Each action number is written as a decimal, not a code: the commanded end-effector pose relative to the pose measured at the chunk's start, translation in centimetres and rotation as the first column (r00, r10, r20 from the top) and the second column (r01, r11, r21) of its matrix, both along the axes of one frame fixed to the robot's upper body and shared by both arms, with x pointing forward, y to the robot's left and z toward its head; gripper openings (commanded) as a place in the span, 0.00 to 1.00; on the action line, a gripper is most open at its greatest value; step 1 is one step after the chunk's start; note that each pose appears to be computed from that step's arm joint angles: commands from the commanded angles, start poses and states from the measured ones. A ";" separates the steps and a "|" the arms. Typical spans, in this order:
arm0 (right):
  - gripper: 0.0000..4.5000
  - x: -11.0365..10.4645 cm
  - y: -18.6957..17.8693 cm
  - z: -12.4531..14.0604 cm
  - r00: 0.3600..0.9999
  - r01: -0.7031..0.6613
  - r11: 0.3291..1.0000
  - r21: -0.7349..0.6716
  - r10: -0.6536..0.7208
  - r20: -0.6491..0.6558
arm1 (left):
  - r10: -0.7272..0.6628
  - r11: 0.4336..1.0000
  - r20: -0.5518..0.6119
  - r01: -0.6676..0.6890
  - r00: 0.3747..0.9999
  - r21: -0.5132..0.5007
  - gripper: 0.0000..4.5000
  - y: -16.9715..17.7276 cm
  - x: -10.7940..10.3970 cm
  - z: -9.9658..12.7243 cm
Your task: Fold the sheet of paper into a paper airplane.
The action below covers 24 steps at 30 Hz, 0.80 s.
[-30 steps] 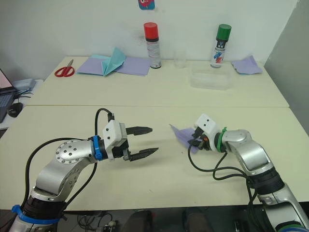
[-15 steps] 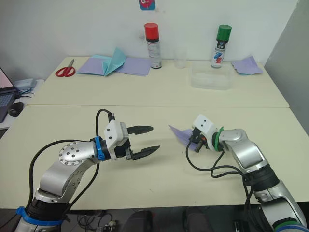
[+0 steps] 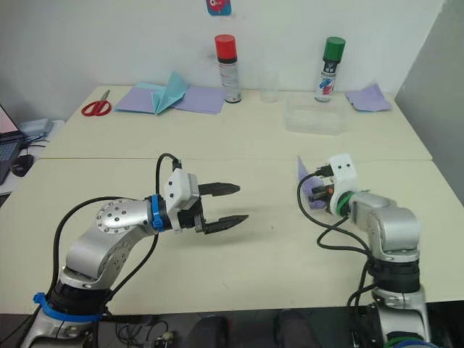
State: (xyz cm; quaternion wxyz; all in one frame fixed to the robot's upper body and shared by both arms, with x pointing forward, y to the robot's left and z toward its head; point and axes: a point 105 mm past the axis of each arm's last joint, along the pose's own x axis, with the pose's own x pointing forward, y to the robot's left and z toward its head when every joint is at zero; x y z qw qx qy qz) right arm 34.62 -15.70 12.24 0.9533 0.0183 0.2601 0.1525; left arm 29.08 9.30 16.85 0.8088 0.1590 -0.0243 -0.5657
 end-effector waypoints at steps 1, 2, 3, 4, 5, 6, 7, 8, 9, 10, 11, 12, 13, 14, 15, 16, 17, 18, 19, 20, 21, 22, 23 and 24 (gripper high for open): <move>0.00 0.3 -0.6 1.0 0.995 0.103 0.995 0.008 -0.103 0.013 | -0.015 1.000 0.049 0.014 0.999 0.014 0.81 0.0 0.4 0.5; 0.00 0.3 -1.1 0.7 0.987 0.159 0.987 0.005 -0.159 -0.007 | -0.012 1.000 0.050 0.011 0.999 0.023 0.81 0.2 0.5 0.4; 0.00 0.4 -1.3 0.5 0.982 0.190 0.982 -0.003 -0.190 -0.015 | -0.011 0.999 0.052 0.010 0.999 0.033 0.81 0.4 0.6 0.3; 0.00 0.4 -1.4 0.4 0.979 0.203 0.979 -0.009 -0.203 -0.018 | -0.012 0.999 0.054 0.010 0.998 0.040 0.81 0.6 0.7 0.2; 0.00 0.3 -1.4 0.3 0.978 0.208 0.978 -0.008 -0.208 -0.023 | -0.015 0.999 0.054 0.012 0.998 0.045 0.81 0.7 0.6 0.1; 0.00 0.2 -1.3 0.1 0.977 0.210 0.978 -0.006 -0.210 -0.028 | -0.017 0.999 0.056 0.014 0.998 0.049 0.81 0.7 0.6 0.0; 0.00 0.1 -1.2 0.0 0.977 0.210 0.978 -0.005 -0.210 -0.032 | -0.019 0.999 0.057 0.016 0.998 0.051 0.81 0.7 0.6 0.0; 0.00 -0.1 -1.1 -0.2 0.977 0.208 0.978 -0.005 -0.208 -0.038 | -0.019 0.999 0.059 0.016 0.998 0.050 0.81 0.6 0.7 0.0; 0.00 -0.3 -1.0 -0.3 0.978 0.207 0.978 -0.006 -0.207 -0.041 | -0.020 0.999 0.060 0.017 0.998 0.048 0.81 0.6 0.7 0.0; 0.04 -0.3 -0.9 -0.3 0.979 0.203 0.979 -0.003 -0.203 -0.038 | -0.020 0.999 0.060 0.017 0.998 0.046 0.81 0.5 0.7 0.1; 0.09 -0.4 -0.8 -0.2 0.979 0.200 0.980 0.004 -0.199 -0.031 | -0.019 0.999 0.061 0.017 0.998 0.045 0.81 0.5 0.7 0.1; 0.13 -0.3 -0.8 0.0 0.980 0.197 0.980 0.010 -0.197 -0.017 | -0.019 0.999 0.061 0.016 0.998 0.044 0.81 0.5 0.7 0.1; 0.21 -0.2 -0.9 0.3 0.980 0.197 0.980 0.011 -0.197 0.000 | -0.019 0.999 0.061 0.016 0.998 0.045 0.81 0.5 0.7 0.1; 0.29 -0.2 -1.0 0.5 0.980 0.197 0.980 0.013 -0.197 0.011 | -0.018 0.999 0.061 0.015 0.998 0.045 0.81 0.5 0.7 0.1; 0.36 -0.2 -1.0 0.8 0.981 0.193 0.981 0.012 -0.194 0.024 | -0.017 0.999 0.060 0.014 0.998 0.045 0.81 0.5 0.7 0.1; 0.46 -0.1 -1.1 1.2 0.982 0.187 0.982 0.009 -0.187 0.041 | -0.016 0.999 0.060 0.013 0.998 0.046 0.81 0.6 0.7 0.1; 0.54 -0.2 -1.1 1.6 0.982 0.179 0.984 0.008 -0.179 0.057 | -0.013 0.999 0.059 0.010 0.998 0.047 0.81 0.7 0.7 0.1; 0.61 -0.2 -1.1 2.0 0.982 0.173 0.985 0.007 -0.173 0.071 | -0.010 0.999 0.059 0.008 0.998 0.047 0.81 0.8 0.7 0.0; 0.70 -0.3 -1.0 2.6 0.983 0.164 0.987 0.007 -0.163 0.089 | -0.006 0.999 0.058 0.004 0.998 0.048 0.81 0.9 0.7 0.0; 0.77 -0.3 -1.0 3.3 0.982 0.157 0.988 0.008 -0.157 0.105 | -0.001 0.999 0.058 -0.001 0.998 0.050 0.81 1.1 0.8 0.0; 0.86 -0.3 -1.0 4.2 0.979 0.152 0.988 0.016 -0.153 0.134 | 0.006 0.999 0.057 -0.009 0.998 0.053 0.81 1.3 0.8 0.0; 0.95 -0.3 -0.9 5.1 0.977 0.143 0.989 0.020 -0.145 0.157 | 0.015 0.998 0.055 -0.019 0.998 0.056 0.81 1.7 0.9 0.0; 1.00 -0.3 -0.8 6.0 0.975 0.133 0.991 0.024 -0.135 0.175 | 0.026 0.998 0.053 -0.029 0.998 0.062 0.81 2.2 1.0 0.0; 1.00 -0.3 -0.7 6.7 0.975 0.118 0.993 0.027 -0.121 0.189 | 0.037 0.997 0.051 -0.041 0.998 0.070 0.81 2.8 1.0 0.0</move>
